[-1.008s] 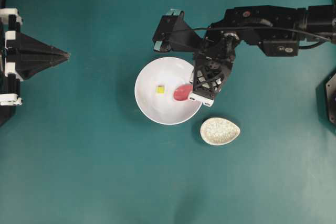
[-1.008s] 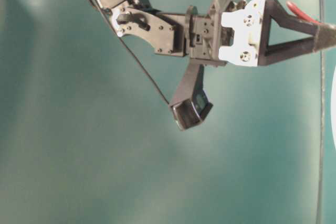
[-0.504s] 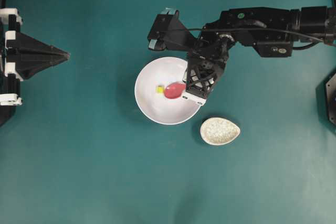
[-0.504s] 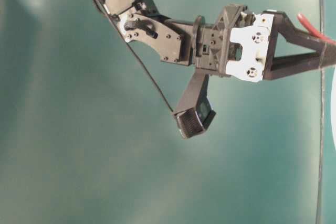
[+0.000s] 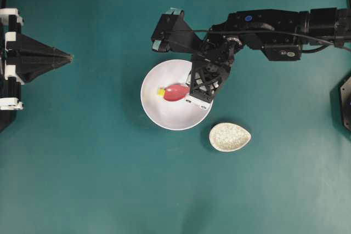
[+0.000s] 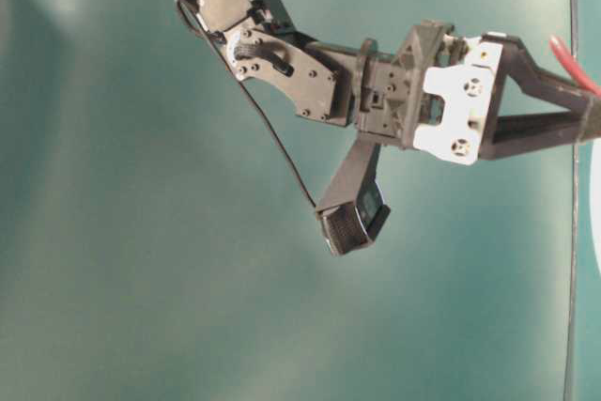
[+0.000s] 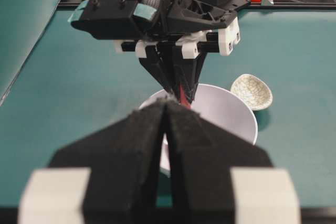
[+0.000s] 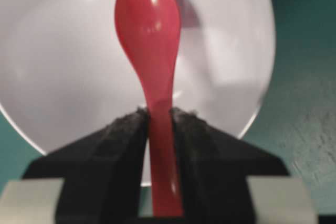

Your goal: Scoop the yellow hexagonal prism block from the bowl with a spoon using the right arm.

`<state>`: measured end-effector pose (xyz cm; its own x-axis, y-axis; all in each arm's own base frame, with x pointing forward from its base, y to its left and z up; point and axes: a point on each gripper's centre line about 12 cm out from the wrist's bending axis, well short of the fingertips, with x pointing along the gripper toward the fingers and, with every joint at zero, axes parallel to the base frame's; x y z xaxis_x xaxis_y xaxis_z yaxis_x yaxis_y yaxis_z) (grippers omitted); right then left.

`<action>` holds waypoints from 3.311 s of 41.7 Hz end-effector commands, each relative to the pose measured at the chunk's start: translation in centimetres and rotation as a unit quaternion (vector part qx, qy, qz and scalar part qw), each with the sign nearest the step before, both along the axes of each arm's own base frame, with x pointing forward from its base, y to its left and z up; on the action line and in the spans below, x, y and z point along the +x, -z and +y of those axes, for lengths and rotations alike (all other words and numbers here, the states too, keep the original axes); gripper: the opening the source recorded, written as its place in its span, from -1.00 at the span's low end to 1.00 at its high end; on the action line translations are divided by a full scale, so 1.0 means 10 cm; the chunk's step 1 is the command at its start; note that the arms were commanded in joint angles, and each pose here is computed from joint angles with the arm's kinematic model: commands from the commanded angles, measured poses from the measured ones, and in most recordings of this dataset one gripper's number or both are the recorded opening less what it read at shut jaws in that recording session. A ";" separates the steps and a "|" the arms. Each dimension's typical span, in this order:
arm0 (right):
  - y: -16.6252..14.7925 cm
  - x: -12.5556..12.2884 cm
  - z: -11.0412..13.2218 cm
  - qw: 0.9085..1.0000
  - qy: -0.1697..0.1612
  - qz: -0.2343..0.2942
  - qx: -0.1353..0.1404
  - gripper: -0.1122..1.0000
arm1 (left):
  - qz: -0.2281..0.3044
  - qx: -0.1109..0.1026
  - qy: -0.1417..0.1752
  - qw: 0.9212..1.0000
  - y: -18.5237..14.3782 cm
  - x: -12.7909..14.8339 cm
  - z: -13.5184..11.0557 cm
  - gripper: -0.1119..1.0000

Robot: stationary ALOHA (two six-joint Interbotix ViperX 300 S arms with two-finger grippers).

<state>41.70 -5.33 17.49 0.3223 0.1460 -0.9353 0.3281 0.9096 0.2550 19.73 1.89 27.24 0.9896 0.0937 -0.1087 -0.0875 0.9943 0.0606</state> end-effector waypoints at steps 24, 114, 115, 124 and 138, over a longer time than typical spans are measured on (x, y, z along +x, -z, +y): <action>-0.18 0.14 0.01 0.998 0.012 -0.064 -0.008 -0.39 | -0.013 0.004 -0.001 1.000 -0.09 0.02 0.01 -0.79; -1.05 -1.10 0.31 0.961 0.081 -0.265 0.006 -0.70 | -0.016 0.005 -0.001 1.000 -0.10 0.02 0.01 -0.79; -1.04 -1.15 0.34 0.959 0.079 -0.273 0.005 -0.71 | -0.016 0.005 -0.001 1.000 -0.10 0.02 0.01 -0.79; -0.83 -1.43 0.55 0.948 0.074 -0.309 0.012 -0.71 | -0.016 0.005 -0.001 1.000 -0.11 0.02 0.01 -0.79; -0.37 -1.60 0.81 0.944 0.043 -0.327 0.011 -0.71 | -0.017 0.003 -0.001 1.000 -0.11 0.02 0.01 -0.79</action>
<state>25.59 2.39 21.31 0.8239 0.1071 -0.5565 0.1857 0.8767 0.4437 19.74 1.88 27.28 0.9900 0.0935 -0.1057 -0.0873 0.9942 0.0621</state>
